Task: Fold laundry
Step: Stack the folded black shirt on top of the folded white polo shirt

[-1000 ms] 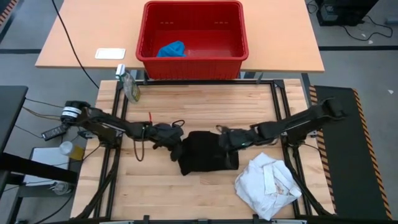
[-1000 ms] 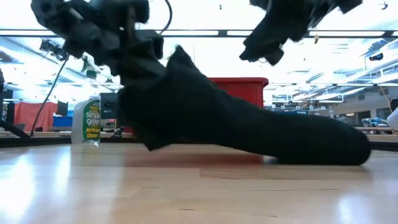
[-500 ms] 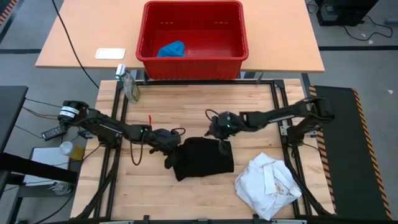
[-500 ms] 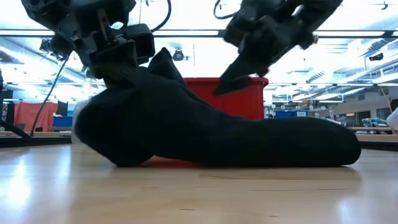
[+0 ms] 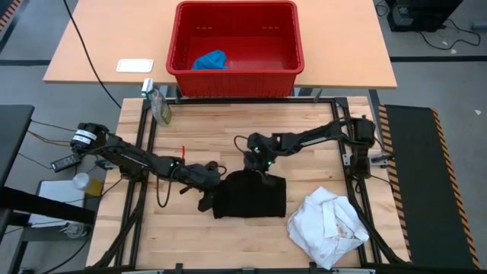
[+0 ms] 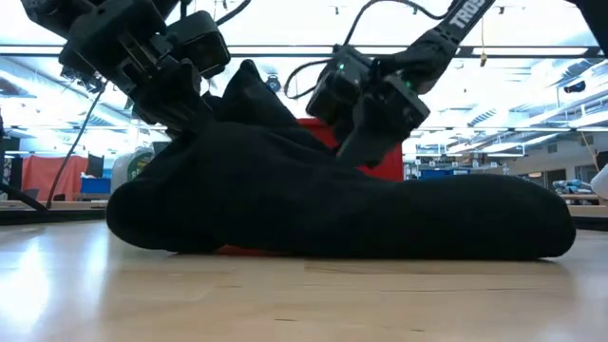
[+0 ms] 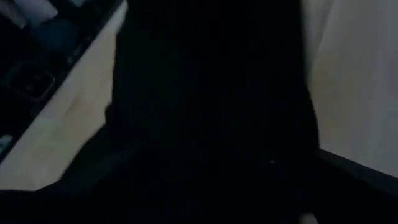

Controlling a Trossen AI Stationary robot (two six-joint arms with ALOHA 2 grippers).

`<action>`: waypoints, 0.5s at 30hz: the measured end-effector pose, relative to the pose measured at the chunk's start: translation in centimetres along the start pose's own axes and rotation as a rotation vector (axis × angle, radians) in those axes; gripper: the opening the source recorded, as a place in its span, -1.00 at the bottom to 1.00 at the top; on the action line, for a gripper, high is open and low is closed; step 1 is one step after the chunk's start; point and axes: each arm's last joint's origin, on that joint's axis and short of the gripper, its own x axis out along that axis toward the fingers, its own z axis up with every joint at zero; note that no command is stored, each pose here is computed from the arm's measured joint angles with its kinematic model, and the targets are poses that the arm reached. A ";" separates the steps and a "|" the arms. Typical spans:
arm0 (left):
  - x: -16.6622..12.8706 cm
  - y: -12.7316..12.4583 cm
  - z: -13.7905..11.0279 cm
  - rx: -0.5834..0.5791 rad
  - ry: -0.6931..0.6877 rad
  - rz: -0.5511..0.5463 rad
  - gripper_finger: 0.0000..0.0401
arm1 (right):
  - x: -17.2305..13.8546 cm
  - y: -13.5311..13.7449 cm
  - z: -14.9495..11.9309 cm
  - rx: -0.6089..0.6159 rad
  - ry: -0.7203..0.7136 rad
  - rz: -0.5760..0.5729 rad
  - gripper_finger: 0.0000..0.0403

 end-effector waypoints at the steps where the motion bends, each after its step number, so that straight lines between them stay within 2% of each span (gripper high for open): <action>1: 0.0 0.0 0.0 0.001 -0.006 0.014 -0.82 | 0.4 -0.1 -0.3 0.006 0.016 0.007 0.91; 6: -0.1 0.2 0.2 0.000 -0.039 0.086 -0.82 | 2.2 -0.1 -1.8 0.047 0.095 0.032 0.84; 9: -0.1 0.3 0.2 -0.032 -0.040 0.087 -0.82 | 2.8 0.4 -2.0 0.045 0.118 0.036 0.69; 12: -0.1 0.3 0.1 -0.109 -0.028 0.092 -0.82 | 3.3 0.9 -2.0 0.007 0.141 0.004 0.37; 15: -0.1 0.3 0.1 -0.196 -0.030 0.091 -0.65 | 3.5 1.3 -1.9 0.013 0.146 0.010 -0.10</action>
